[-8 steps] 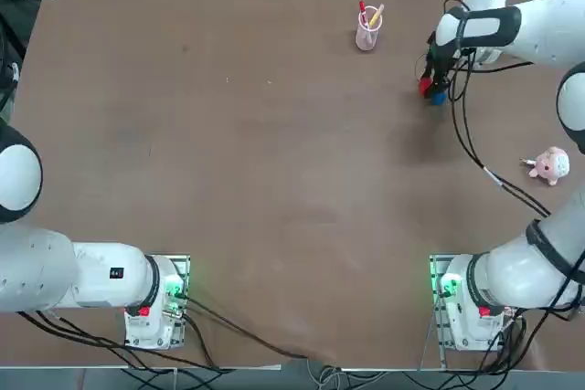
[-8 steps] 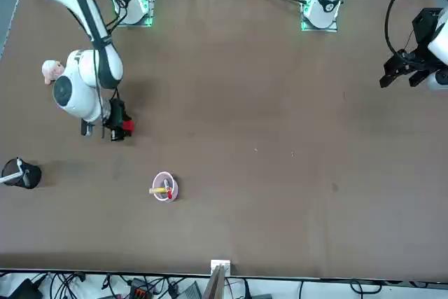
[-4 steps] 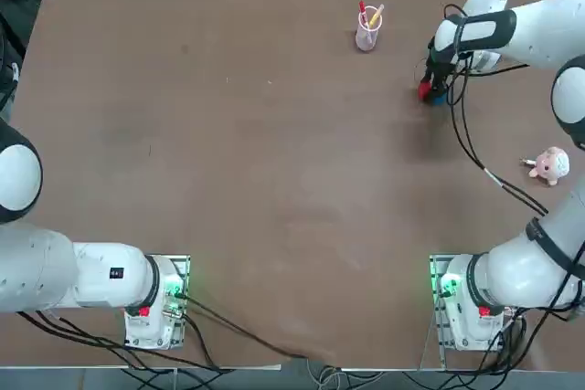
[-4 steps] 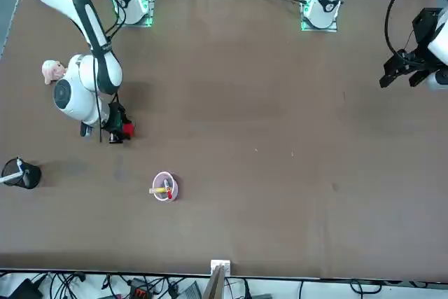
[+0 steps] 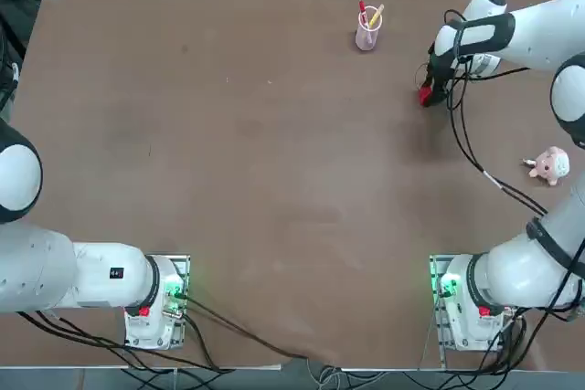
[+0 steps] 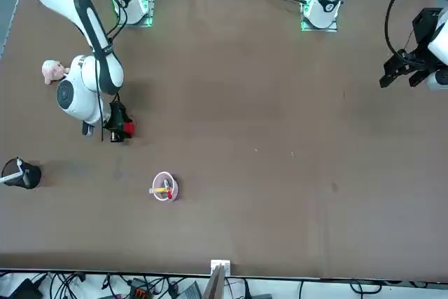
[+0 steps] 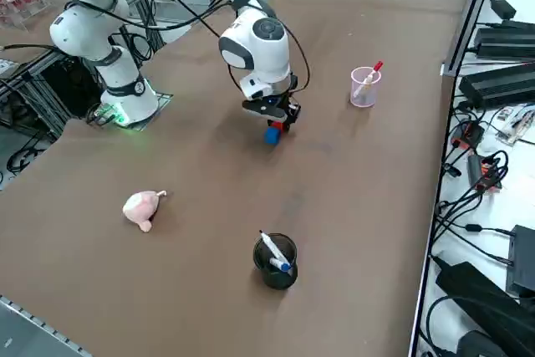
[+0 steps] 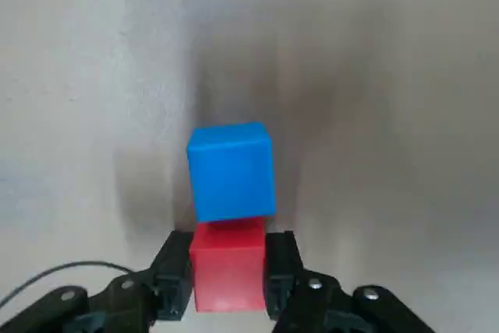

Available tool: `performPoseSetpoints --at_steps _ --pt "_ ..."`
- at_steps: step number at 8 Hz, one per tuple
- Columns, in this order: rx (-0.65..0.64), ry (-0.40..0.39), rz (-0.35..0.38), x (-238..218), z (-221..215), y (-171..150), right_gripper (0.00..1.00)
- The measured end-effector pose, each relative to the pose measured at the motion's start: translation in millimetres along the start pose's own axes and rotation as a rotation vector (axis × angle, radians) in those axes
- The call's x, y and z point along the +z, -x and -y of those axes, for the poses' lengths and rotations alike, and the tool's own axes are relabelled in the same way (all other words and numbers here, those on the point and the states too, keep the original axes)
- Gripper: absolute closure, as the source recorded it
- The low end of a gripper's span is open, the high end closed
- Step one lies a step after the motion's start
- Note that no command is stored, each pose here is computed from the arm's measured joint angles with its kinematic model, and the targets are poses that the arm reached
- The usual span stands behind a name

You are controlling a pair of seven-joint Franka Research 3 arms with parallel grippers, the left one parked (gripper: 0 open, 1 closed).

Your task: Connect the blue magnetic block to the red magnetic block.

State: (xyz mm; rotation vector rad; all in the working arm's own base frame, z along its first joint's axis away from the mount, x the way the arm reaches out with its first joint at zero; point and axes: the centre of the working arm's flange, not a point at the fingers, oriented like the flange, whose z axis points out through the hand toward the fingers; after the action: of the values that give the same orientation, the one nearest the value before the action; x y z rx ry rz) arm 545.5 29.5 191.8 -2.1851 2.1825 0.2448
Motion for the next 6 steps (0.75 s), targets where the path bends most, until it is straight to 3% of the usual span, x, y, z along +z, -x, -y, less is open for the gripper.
performPoseSetpoints --at_steps 5,6 --pt "0.02 0.002 0.004 -3.7 0.0 -16.8 0.5" --pt "-0.004 -0.008 0.002 -8.0 2.8 -16.9 0.36"
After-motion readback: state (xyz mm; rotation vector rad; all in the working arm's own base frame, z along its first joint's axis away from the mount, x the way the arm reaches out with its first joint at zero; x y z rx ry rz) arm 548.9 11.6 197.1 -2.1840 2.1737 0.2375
